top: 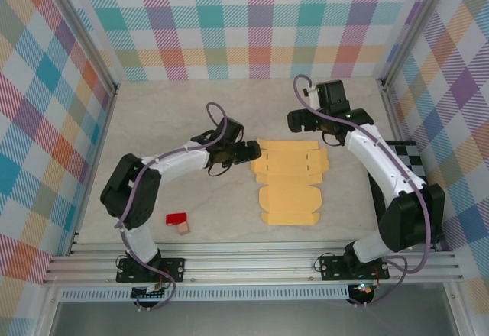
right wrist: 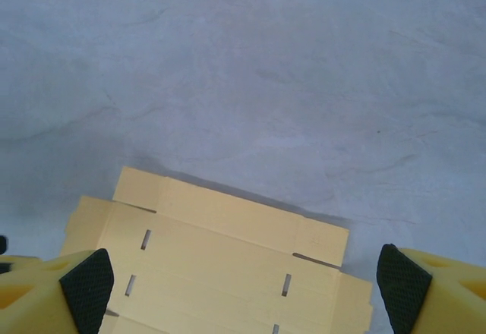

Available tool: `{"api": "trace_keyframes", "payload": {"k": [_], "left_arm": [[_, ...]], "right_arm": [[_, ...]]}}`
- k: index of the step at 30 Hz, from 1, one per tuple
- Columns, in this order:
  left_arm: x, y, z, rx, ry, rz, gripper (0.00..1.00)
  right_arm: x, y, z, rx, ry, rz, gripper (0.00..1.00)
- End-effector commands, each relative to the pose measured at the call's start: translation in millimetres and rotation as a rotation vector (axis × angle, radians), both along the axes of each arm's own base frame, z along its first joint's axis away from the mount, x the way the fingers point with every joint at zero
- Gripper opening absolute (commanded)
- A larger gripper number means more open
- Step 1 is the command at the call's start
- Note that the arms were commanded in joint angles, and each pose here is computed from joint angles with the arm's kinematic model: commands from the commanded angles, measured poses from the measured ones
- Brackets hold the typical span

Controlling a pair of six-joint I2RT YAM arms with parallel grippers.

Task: Fold the paper box

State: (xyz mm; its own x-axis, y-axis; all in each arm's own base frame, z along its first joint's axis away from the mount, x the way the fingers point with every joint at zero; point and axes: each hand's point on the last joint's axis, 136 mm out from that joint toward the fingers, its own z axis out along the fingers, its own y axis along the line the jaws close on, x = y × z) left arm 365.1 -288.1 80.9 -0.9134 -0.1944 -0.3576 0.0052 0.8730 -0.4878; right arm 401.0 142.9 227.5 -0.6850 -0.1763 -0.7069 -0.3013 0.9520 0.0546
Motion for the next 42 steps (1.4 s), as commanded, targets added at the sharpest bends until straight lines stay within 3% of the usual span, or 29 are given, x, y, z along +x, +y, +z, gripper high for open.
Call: {"api": "trace_keyframes", "payload": {"k": [1, 5, 9, 10, 13, 16, 19, 22, 27, 34, 42], "left_arm": [[0, -13, -18, 0.001, 0.031, -0.063, 0.77], [3, -19, -34, -0.011, 0.036, -0.075, 0.63], [12, -23, -29, -0.013, -0.038, -0.112, 0.44], [14, -25, -26, -0.015, -0.059, -0.126, 0.37], [22, -30, -18, -0.032, -0.094, -0.166, 0.0], [28, -32, 24, -0.09, -0.169, -0.205, 0.0], [24, -25, 88, -0.082, -0.346, -0.274, 0.0], [13, -13, 135, -0.059, -0.471, -0.317, 0.0], [-8, 6, 184, -0.049, -0.622, -0.345, 0.0], [-38, 20, 222, -0.056, -0.746, -0.409, 0.0], [-71, 27, 224, -0.058, -0.821, -0.526, 0.0]], "right_arm": [[-2, 13, 2, 0.03, -0.011, 0.094, 0.93], [-5, 20, 4, 0.044, -0.018, 0.153, 0.92], [-10, 32, 9, 0.061, -0.043, 0.251, 0.92], [-12, 35, 12, 0.07, -0.05, 0.274, 0.92], [-17, 47, 24, 0.1, -0.089, 0.367, 0.92], [-18, 55, 40, 0.087, -0.153, 0.454, 0.93], [-20, 62, 54, 0.03, -0.245, 0.577, 0.91], [-35, 76, 63, -0.011, -0.303, 0.786, 0.77], [-35, 79, 71, -0.029, -0.246, 0.893, 0.7], [-39, 73, 69, -0.051, -0.287, 1.042, 0.59], [-57, 69, 72, -0.099, -0.376, 1.22, 0.57]]}}
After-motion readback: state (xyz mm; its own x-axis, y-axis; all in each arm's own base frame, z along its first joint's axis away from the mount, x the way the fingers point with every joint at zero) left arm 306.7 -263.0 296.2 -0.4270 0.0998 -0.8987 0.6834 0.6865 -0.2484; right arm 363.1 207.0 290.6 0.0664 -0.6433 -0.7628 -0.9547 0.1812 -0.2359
